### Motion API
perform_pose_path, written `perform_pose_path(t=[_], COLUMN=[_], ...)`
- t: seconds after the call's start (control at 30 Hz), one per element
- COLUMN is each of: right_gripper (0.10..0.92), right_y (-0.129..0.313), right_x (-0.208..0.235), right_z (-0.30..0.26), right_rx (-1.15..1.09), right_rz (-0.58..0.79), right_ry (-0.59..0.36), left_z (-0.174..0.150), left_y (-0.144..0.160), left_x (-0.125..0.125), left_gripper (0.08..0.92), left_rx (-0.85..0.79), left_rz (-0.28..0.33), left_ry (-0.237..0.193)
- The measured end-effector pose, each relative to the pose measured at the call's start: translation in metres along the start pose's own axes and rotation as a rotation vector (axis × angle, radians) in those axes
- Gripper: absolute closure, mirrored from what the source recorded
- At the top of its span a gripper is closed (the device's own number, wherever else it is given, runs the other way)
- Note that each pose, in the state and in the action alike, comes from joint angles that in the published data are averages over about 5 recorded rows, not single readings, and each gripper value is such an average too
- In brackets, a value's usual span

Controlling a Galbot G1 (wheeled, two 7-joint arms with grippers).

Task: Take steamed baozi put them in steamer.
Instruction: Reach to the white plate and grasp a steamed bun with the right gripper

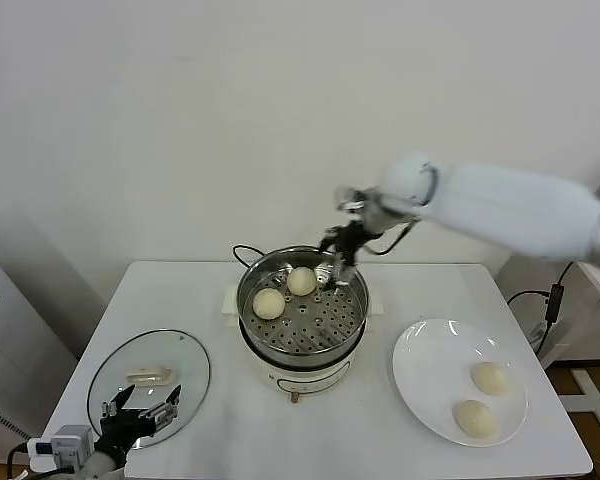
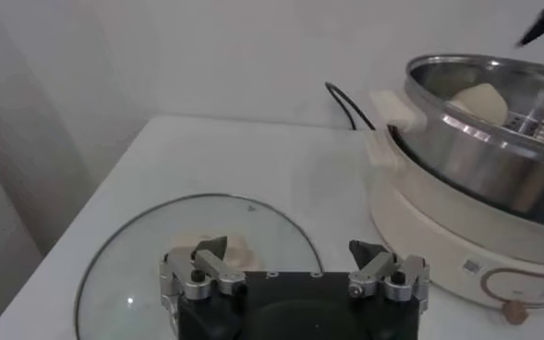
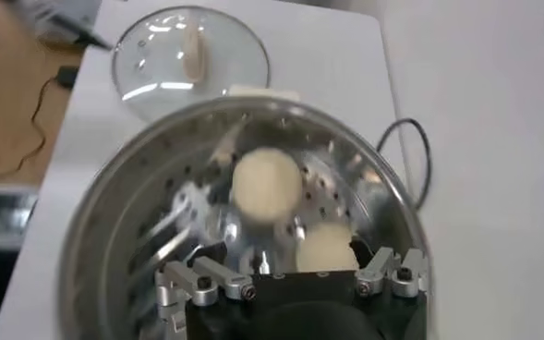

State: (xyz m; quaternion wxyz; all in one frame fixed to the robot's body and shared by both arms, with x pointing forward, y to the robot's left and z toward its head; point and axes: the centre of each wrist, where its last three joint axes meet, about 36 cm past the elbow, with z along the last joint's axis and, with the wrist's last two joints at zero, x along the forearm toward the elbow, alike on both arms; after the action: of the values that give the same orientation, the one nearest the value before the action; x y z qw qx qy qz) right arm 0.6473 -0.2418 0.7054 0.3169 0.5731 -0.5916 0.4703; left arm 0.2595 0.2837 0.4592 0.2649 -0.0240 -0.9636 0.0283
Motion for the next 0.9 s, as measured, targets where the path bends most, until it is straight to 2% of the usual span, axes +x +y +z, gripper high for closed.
perform_pose_path(t=[0.17,0.33,0.6,0.9], right_gripper=[0.200,0.200,0.200,0.200], right_y=[0.031,0.064,0.107,0.141], right_x=[0.024,0.028,0.003,-0.040], right_z=[0.053,0.099,0.153,0.190], right_rx=[-0.001,-0.007,-0.009,0.007], right_rz=[-0.036,-0.069,-0.131,-0.194], right_ry=[0.066,0.105,0.131,0.147], left_z=[-0.001,-0.001,-0.002,-0.002], left_y=[0.000,0.000,0.000,0.000], left_x=[0.001,0.002,0.003,0.002], left_gripper=[0.177,0.177,0.177,0.177], left_rx=[-0.003,-0.004,-0.006,-0.012], left_rz=[0.002,0.001,0.000,0.003], left_ry=[-0.004,-0.004,-0.006,-0.006])
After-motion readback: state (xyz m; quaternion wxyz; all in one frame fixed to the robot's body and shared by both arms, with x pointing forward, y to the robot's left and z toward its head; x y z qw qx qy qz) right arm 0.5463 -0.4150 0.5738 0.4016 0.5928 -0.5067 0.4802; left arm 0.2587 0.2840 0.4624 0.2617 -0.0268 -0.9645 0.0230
